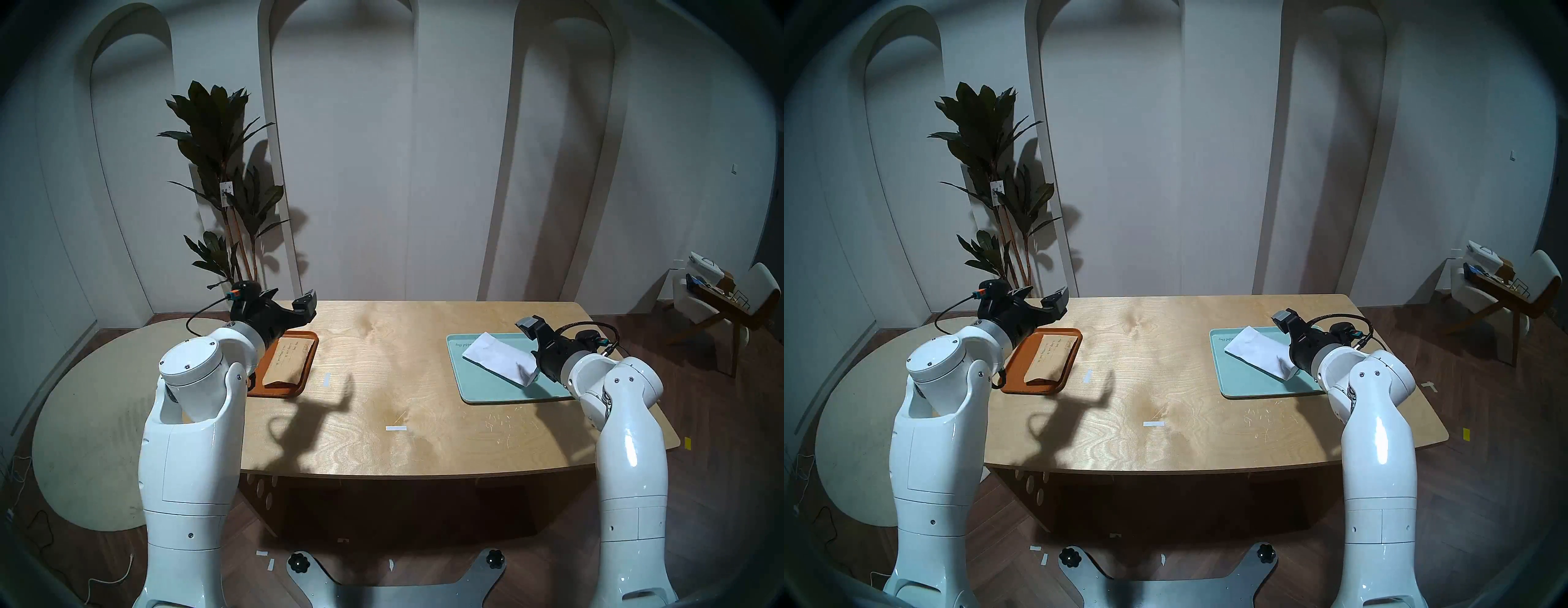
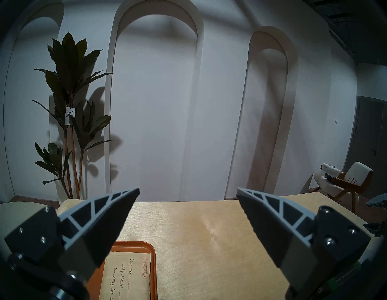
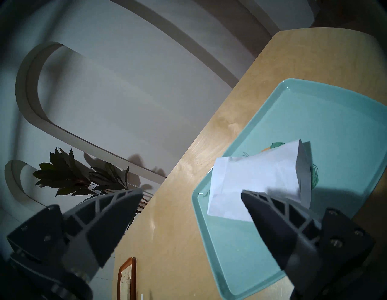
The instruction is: Sort the mail into the trays, one tray per recipient
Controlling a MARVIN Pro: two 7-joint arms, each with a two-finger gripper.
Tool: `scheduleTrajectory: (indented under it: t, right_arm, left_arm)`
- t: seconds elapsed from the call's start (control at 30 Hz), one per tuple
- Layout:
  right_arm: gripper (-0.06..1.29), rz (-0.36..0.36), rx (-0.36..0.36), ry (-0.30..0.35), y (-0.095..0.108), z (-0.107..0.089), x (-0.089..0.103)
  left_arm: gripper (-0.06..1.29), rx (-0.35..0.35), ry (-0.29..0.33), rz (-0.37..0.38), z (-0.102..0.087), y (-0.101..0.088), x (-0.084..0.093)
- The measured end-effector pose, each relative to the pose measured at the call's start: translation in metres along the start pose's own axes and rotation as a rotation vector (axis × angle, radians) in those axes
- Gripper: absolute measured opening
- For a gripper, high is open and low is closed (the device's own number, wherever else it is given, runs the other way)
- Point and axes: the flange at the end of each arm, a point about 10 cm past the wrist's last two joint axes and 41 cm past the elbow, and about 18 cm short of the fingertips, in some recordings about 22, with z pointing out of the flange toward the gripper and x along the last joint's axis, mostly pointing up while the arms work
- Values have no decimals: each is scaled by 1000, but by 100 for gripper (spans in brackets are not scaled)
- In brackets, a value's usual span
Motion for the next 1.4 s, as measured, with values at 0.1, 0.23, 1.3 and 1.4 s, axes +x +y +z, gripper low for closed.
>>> scheduleTrajectory:
  t: [0.1, 0.23, 1.3, 1.4]
  right_arm:
    - [125, -94, 5, -7, -11, -4, -9]
    - [125, -245, 19, 15, -31, -11, -17]
    - [125, -1010, -110, 491, -42, -20, 71]
    - [125, -1036, -102, 511, -49, -24, 75]
  left_arm:
    - [126, -1, 0, 0, 0, 0, 0]
    - [126, -1, -1, 0, 0, 0, 0]
    - [126, -1, -2, -1, 0, 0, 0]
    - [126, -1, -2, -1, 0, 0, 0]
